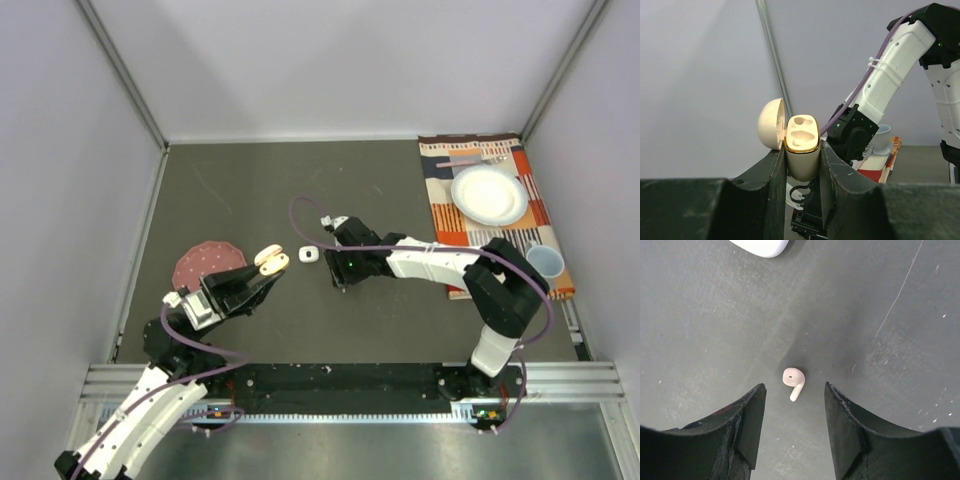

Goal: Insert the wireless bluetooth earbuds into the charging case
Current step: Pick up the right earbud from the center of the board.

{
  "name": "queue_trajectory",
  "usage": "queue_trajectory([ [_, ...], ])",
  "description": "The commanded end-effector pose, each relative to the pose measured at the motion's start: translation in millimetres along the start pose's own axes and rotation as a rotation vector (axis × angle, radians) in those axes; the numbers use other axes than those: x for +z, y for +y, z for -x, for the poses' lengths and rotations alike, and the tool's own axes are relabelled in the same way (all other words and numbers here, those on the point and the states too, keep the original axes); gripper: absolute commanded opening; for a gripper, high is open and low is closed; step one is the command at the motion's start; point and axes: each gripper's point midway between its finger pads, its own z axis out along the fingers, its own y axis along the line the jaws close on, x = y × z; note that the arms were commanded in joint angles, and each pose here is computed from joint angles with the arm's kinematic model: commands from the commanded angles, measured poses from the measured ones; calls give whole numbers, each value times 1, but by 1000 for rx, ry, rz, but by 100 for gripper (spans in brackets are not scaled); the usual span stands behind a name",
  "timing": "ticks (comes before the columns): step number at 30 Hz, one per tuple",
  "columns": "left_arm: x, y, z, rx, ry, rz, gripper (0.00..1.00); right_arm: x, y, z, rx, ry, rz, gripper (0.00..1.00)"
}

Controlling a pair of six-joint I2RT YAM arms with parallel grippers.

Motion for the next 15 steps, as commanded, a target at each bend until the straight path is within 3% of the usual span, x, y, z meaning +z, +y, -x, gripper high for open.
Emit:
queue_trajectory([
  [1,3,3,23,41,-47,13,0,2,16,22,-9,-53,41,50],
  [15,4,5,16,33,-29,17,0,5,19,23,-43,-55,27,49],
])
